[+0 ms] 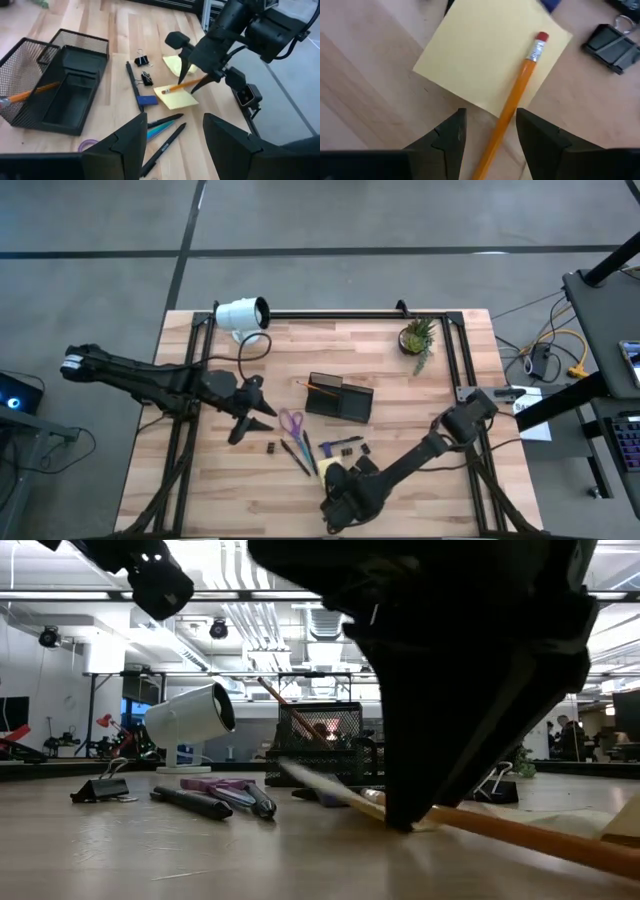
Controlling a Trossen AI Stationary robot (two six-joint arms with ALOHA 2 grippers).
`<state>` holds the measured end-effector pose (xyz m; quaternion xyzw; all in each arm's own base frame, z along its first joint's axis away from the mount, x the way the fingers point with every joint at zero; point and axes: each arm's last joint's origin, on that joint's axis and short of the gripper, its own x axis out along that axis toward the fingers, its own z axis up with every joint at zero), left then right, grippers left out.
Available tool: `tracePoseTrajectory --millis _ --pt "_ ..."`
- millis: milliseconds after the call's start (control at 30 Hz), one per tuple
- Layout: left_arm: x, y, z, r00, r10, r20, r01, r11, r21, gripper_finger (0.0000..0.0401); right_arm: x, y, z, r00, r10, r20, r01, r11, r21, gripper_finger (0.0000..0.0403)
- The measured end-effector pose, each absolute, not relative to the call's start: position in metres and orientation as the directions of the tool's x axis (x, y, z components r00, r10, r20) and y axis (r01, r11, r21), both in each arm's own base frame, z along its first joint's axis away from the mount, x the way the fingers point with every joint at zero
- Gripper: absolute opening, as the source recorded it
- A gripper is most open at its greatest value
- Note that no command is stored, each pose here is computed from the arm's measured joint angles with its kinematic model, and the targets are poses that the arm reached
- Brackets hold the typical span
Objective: Pick and place office supplies into organizer
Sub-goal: Put the orange pencil into the black desk organizer
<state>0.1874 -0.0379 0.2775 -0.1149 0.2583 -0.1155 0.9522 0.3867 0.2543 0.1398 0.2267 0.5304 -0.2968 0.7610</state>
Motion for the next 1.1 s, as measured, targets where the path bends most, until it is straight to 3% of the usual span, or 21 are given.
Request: tracePoseTrajectory --millis 200,633,1100 --pt "0.184 -0.038 0.280 0.843 -0.283 -0.457 0.168 0.947 -0.274 0.0178 0.387 0.254 0.134 0.174 -0.161 -0.972 0.695 0.719 0.005 0.0134" --pt "0.181 -0.037 0.280 0.839 -0.283 -0.465 0.182 0.951 -0.250 0.0178 0.384 0.251 0.132 0.144 -0.179 -0.973 0.716 0.697 -0.022 0.0018" --pt "0.182 -0.037 0.280 0.844 -0.279 -0.459 0.176 0.951 -0.254 0.0178 0.385 0.246 0.168 0.176 -0.205 -0.963 0.707 0.707 -0.022 0.0014"
